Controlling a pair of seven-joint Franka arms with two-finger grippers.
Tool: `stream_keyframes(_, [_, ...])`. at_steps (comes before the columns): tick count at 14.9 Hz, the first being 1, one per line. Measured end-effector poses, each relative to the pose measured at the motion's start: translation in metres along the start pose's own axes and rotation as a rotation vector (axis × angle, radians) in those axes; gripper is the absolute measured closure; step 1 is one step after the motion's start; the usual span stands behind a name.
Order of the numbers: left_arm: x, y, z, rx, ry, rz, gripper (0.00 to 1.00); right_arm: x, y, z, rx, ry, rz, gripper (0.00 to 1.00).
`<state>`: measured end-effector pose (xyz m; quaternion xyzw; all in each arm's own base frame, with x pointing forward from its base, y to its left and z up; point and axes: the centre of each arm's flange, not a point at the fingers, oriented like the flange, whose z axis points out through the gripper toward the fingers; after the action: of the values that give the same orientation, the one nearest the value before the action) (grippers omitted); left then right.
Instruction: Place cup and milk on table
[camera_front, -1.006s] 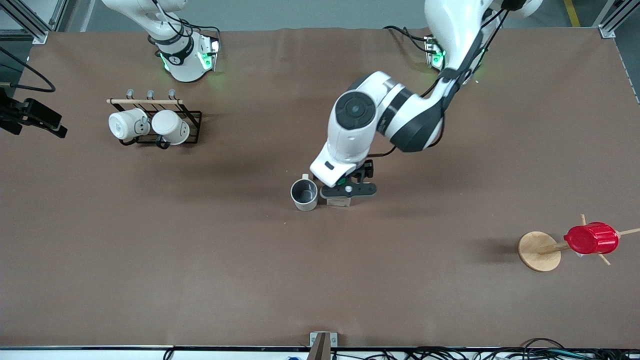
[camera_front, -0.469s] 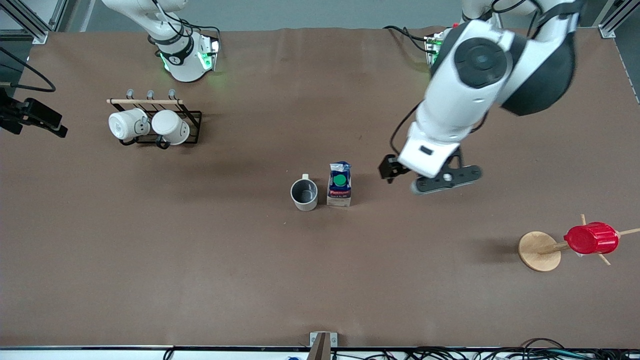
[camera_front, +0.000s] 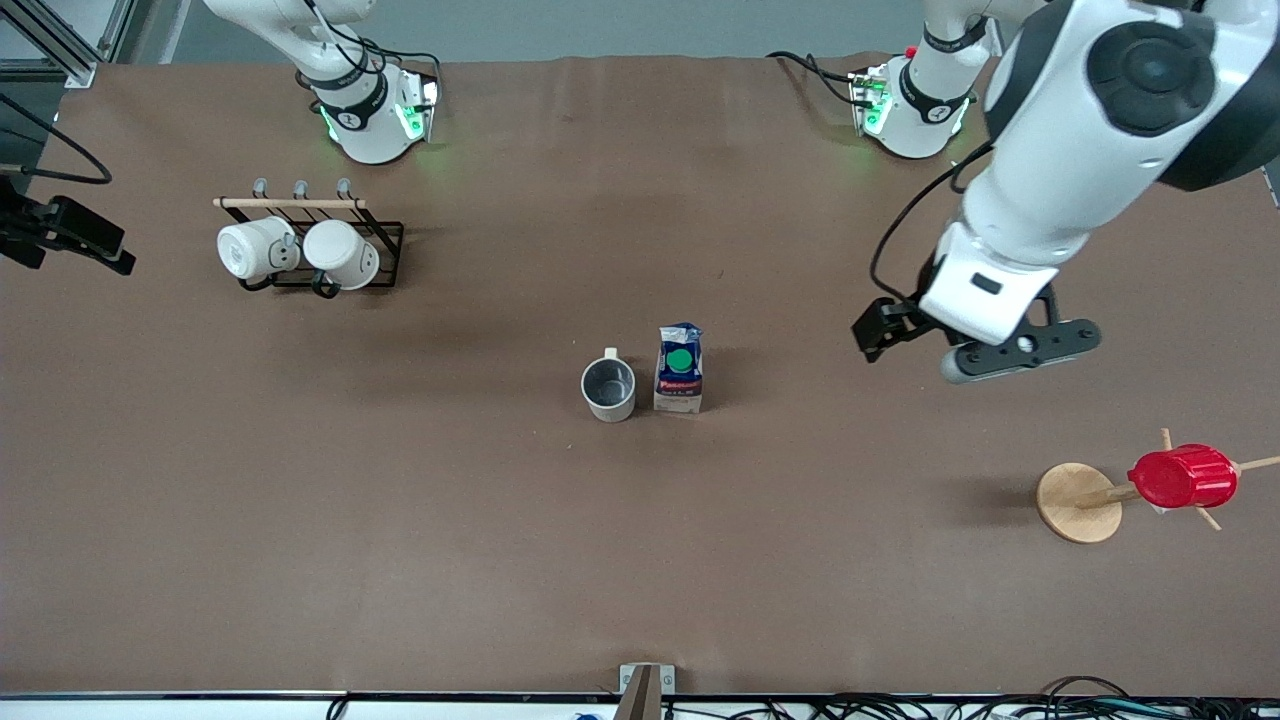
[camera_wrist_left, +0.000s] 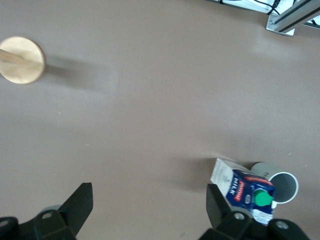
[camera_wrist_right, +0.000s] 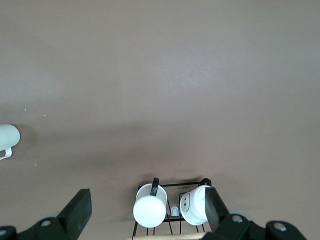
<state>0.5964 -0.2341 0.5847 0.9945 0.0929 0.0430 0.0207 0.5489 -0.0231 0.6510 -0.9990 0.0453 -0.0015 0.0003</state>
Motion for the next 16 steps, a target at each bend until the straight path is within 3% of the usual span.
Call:
stream_keyframes(8, [0.005,-0.111,-0.025,-0.026,-0.015,0.098,0.00,0.000,0.000,0.000,0.000,-0.004,-0.001,0.00])
stream_keyframes(16, [-0.041,-0.139,-0.011,0.007,-0.039,0.179,0.00,0.000,0.000,0.001,0.000,-0.005,-0.001,0.00])
